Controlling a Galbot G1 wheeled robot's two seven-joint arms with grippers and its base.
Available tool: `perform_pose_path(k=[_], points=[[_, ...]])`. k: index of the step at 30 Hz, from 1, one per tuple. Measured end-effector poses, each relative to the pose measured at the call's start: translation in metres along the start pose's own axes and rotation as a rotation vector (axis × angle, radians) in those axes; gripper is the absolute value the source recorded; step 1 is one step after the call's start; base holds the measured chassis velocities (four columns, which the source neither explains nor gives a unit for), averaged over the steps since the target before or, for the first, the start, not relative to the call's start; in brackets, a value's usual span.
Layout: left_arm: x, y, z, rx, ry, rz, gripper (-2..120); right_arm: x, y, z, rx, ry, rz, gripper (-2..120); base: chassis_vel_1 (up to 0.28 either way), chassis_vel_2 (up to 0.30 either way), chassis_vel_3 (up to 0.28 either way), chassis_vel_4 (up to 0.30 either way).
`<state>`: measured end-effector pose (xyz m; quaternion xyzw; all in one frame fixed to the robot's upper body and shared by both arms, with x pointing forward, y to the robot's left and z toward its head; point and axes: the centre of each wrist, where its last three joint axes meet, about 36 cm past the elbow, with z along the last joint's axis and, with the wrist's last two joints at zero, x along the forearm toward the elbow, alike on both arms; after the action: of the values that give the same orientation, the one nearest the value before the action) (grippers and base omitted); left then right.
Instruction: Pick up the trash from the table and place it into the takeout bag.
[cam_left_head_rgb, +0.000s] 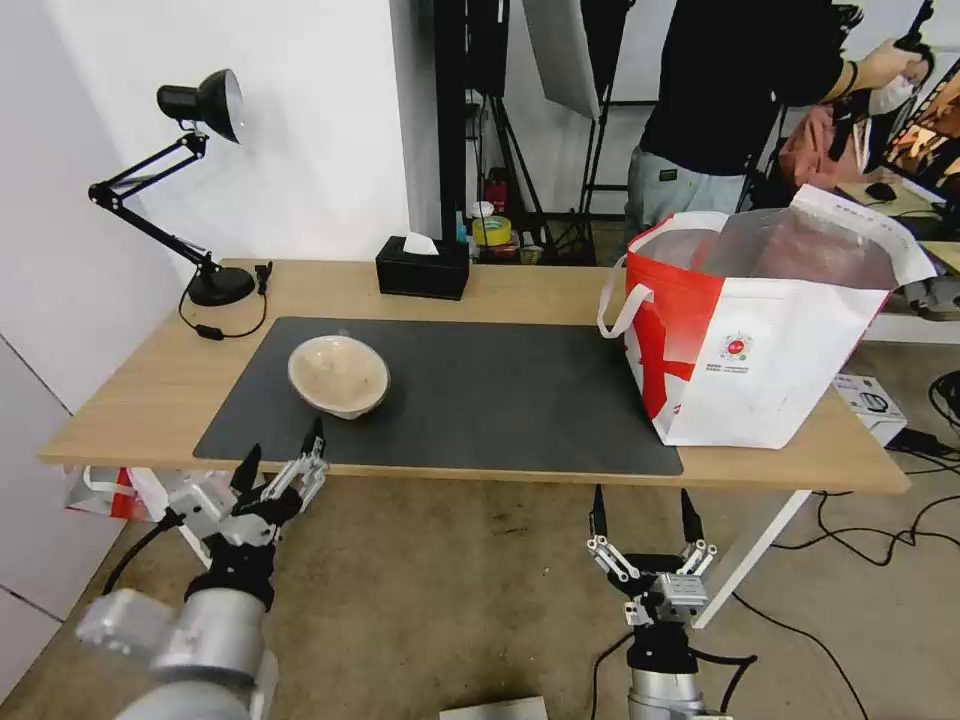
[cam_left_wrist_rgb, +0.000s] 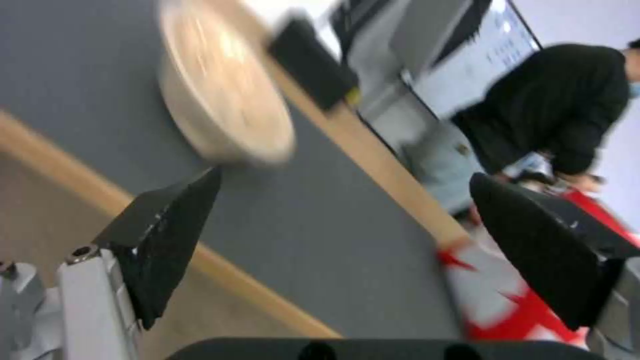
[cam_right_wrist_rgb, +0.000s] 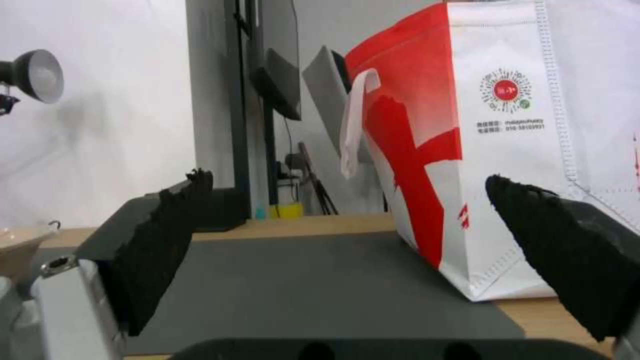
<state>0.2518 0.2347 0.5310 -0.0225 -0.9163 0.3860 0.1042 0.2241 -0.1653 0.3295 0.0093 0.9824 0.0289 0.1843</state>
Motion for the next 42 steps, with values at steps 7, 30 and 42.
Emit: perform_pose_path(k=[7, 30, 42], points=[[-0.014, -0.01, -0.021, 0.212, 0.189, 0.037, 100, 0.0, 0.0, 0.0, 0.0, 0.0, 0.0, 100, 0.0, 0.0, 0.0, 0.0], [-0.055, -0.003, -0.084, 0.199, 0.286, -0.003, 100, 0.0, 0.0, 0.0, 0.0, 0.0, 0.0, 100, 0.0, 0.0, 0.0, 0.0], [-0.064, 0.005, -0.098, 0.158, 0.23, -0.037, 100, 0.0, 0.0, 0.0, 0.0, 0.0, 0.0, 100, 0.0, 0.0, 0.0, 0.0]])
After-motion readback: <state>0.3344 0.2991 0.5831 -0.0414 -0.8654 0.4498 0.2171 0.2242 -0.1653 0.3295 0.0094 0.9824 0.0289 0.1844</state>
